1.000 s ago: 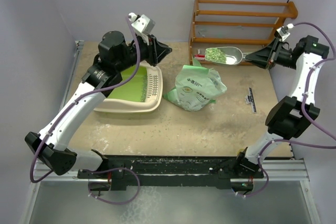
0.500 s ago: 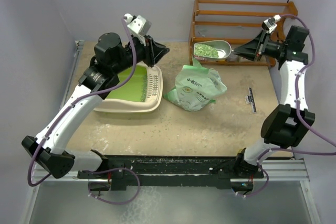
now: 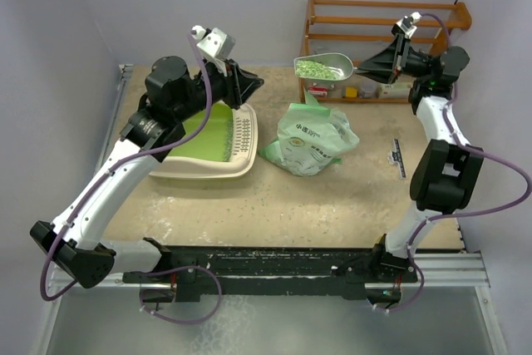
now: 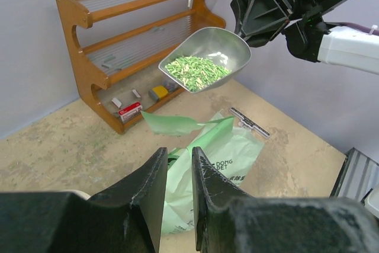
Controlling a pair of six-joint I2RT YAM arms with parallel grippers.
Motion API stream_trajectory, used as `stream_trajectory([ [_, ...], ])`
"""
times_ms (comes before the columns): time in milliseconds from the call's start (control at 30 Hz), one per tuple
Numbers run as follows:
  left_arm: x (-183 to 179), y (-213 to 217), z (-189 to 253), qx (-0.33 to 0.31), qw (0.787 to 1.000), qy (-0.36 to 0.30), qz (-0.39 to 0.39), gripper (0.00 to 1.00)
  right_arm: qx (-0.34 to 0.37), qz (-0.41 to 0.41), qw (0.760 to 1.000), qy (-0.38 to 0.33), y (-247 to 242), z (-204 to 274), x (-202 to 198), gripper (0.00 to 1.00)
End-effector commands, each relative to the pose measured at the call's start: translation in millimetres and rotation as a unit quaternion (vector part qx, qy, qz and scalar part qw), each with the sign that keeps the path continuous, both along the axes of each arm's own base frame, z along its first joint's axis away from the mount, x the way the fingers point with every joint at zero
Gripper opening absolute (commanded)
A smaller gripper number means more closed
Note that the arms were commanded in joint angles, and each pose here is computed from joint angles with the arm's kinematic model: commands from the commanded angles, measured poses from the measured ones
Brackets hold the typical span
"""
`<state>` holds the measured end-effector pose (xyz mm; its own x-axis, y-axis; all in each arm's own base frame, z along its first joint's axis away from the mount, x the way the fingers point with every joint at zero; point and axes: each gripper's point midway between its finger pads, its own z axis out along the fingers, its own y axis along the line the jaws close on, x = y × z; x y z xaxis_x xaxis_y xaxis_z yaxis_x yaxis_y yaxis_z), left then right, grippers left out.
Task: Fill the litter box with clean litter
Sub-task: Pour the cat litter into the litter box.
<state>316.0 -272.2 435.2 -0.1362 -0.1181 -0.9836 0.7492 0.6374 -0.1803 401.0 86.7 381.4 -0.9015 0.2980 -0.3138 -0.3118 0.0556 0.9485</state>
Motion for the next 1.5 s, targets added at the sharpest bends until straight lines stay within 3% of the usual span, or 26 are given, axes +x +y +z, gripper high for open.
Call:
stream_trajectory([
  [0,-4,10,22,-0.023,0.999,-0.022,0.017,0.2,-0.019,0.026,0.996,-0.08,19,37,-24,0.0],
  [1467,1,14,25,-0.012,0.999,-0.033,0.03,0.2,-0.019,0.195,0.977,-0.086,156,16,-5,0.0],
])
